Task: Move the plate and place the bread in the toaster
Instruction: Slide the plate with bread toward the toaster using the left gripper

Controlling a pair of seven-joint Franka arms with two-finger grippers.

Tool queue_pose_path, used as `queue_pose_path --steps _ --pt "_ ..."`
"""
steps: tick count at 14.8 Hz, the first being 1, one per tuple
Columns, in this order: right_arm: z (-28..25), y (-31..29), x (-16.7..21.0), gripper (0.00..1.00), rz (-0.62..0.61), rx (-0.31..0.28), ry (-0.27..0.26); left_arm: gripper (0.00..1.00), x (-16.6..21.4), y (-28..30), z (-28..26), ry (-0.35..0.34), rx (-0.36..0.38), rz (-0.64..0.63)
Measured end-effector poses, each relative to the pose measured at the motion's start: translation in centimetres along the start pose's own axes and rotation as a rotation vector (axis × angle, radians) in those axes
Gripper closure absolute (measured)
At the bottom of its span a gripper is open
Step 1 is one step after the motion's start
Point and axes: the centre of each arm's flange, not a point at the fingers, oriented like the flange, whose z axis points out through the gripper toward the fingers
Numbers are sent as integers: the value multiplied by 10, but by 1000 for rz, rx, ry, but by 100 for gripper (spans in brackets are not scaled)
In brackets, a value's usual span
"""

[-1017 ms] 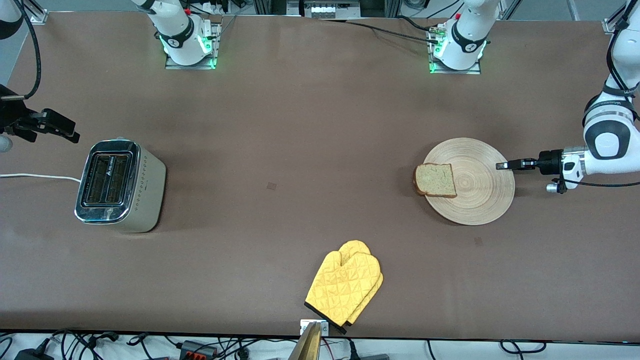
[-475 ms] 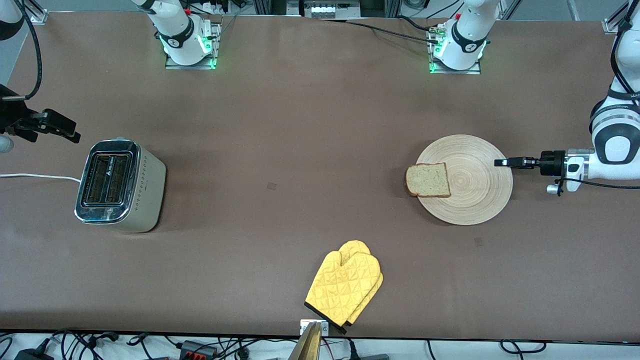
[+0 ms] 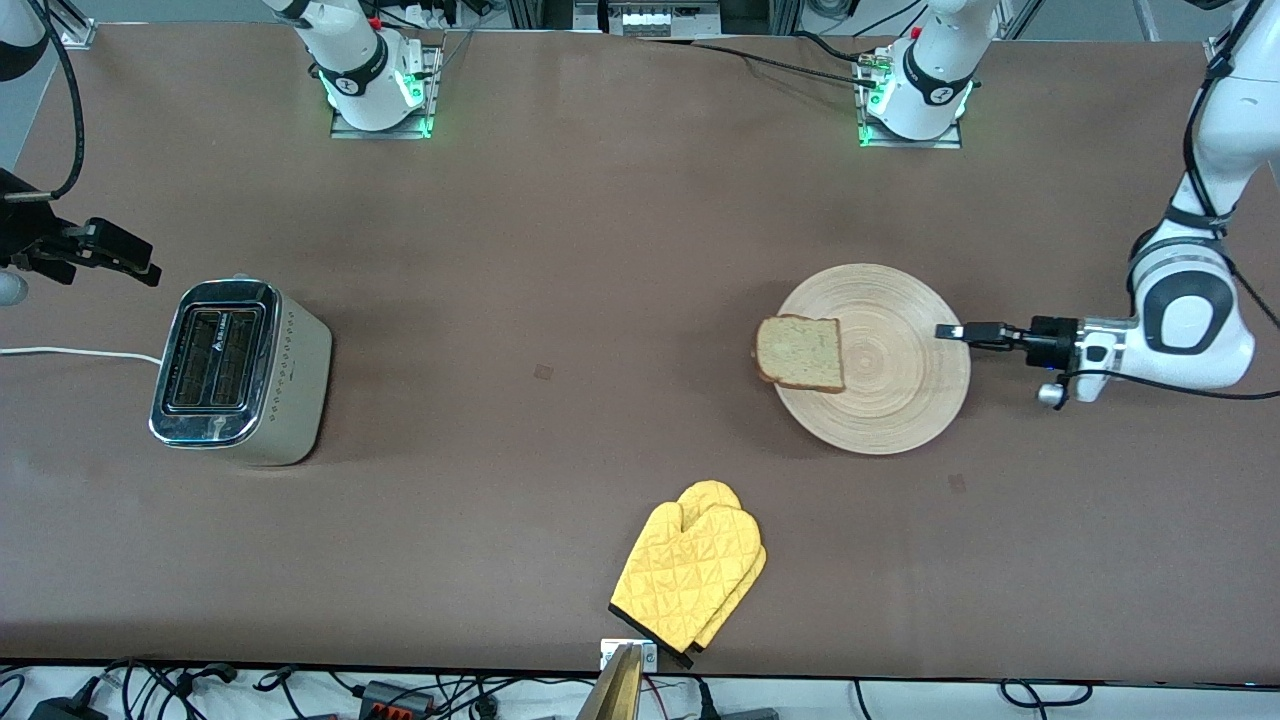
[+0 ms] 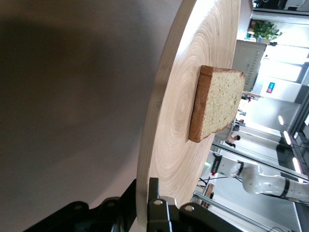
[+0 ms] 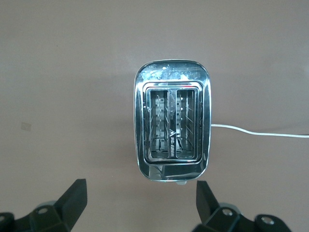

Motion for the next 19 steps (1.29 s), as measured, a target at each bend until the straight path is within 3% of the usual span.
queue_pose_path --steps 8,11,19 --pt "2 0 0 0 0 0 -4 89 40 90 164 -145 -114 29" --pt "6 1 -1 0 2 0 -10 89 49 109 216 -123 -144 22" --pt "7 2 -1 0 3 0 -11 89 61 128 327 -54 -109 0"
